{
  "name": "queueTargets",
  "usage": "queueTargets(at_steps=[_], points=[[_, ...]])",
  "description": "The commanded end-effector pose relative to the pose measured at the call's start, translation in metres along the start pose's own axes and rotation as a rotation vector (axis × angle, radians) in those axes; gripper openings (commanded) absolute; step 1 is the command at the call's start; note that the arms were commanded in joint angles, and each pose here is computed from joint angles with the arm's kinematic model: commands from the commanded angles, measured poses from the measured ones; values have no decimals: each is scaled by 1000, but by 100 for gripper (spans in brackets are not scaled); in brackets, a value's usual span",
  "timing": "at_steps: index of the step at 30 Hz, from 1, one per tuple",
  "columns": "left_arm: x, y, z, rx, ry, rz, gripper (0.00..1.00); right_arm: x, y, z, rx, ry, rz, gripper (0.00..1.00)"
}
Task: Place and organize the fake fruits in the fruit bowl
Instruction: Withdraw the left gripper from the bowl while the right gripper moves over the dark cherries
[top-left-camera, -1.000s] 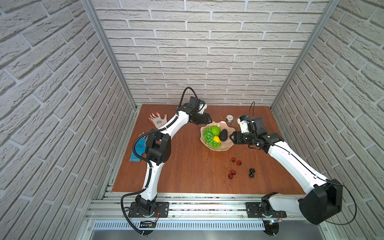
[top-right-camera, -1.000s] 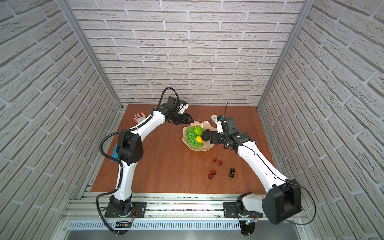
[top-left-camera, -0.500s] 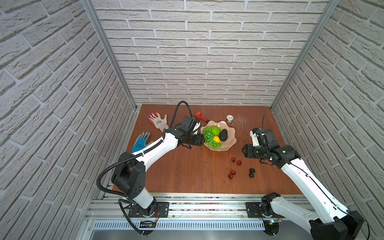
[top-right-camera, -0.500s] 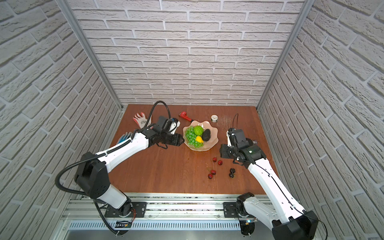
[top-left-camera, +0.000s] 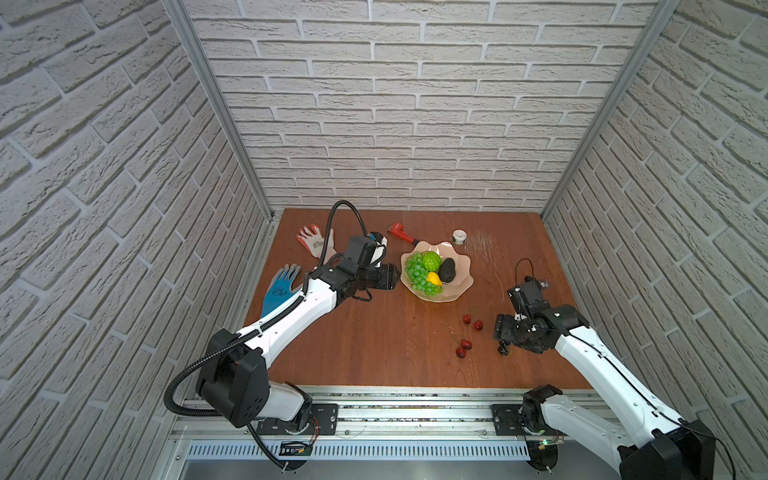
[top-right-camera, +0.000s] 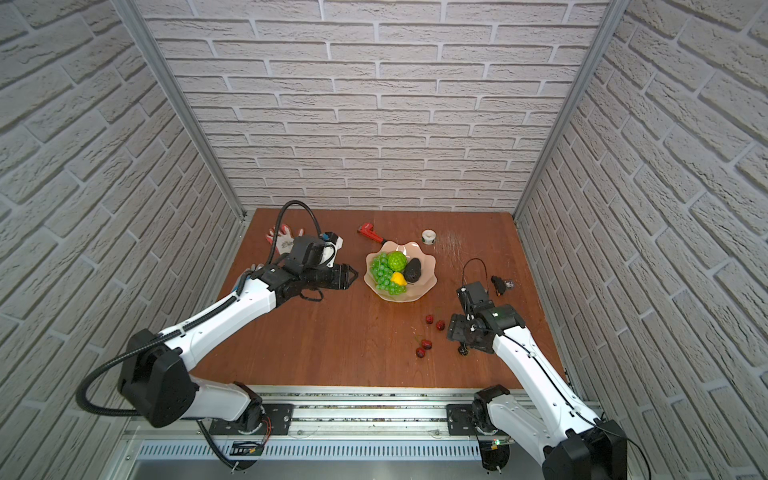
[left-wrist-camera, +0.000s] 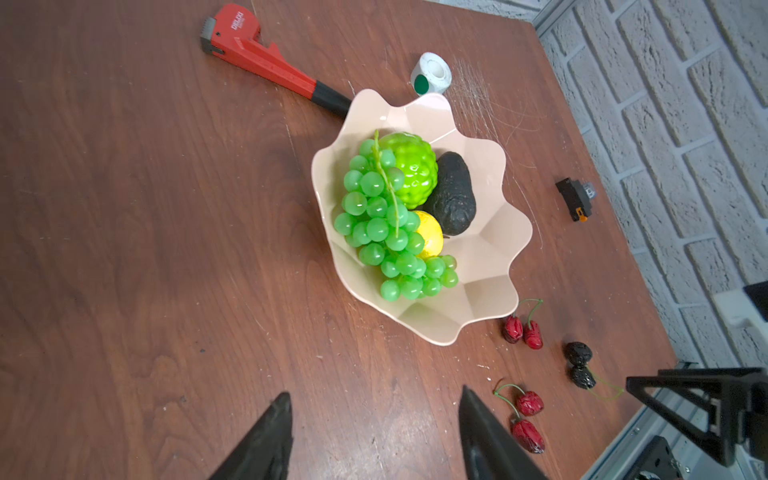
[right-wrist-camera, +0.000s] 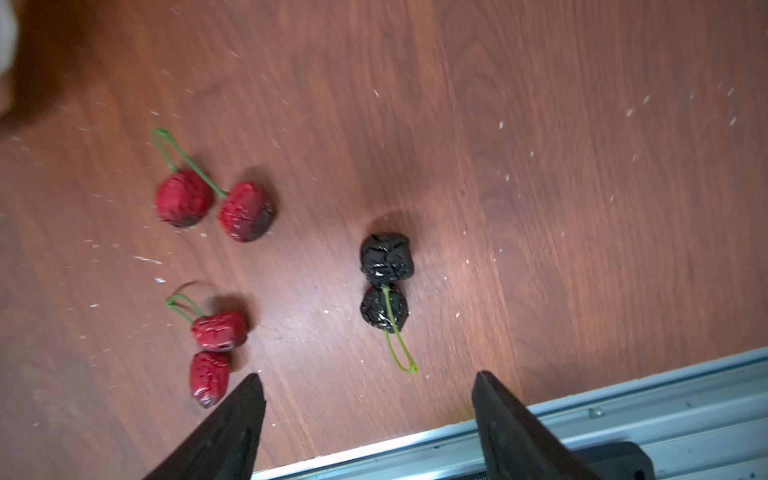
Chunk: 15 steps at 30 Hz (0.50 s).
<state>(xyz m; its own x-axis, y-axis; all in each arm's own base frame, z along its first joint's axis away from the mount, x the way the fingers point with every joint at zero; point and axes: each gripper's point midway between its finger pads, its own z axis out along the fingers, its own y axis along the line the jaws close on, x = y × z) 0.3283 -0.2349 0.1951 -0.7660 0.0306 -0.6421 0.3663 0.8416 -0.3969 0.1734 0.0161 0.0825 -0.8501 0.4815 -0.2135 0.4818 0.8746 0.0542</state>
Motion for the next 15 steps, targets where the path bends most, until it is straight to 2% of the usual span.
queueTargets(at_steps=[1,5,15], points=[[-9,-1,-12,22,-52,25,66,3,1,7,-55,16,108,79],[-9,3,-15,5,-58,30,66,15,-1,23,-88,70,151,72],[-9,6,-14,6,-60,11,66,16,5,29,-125,84,133,52]])
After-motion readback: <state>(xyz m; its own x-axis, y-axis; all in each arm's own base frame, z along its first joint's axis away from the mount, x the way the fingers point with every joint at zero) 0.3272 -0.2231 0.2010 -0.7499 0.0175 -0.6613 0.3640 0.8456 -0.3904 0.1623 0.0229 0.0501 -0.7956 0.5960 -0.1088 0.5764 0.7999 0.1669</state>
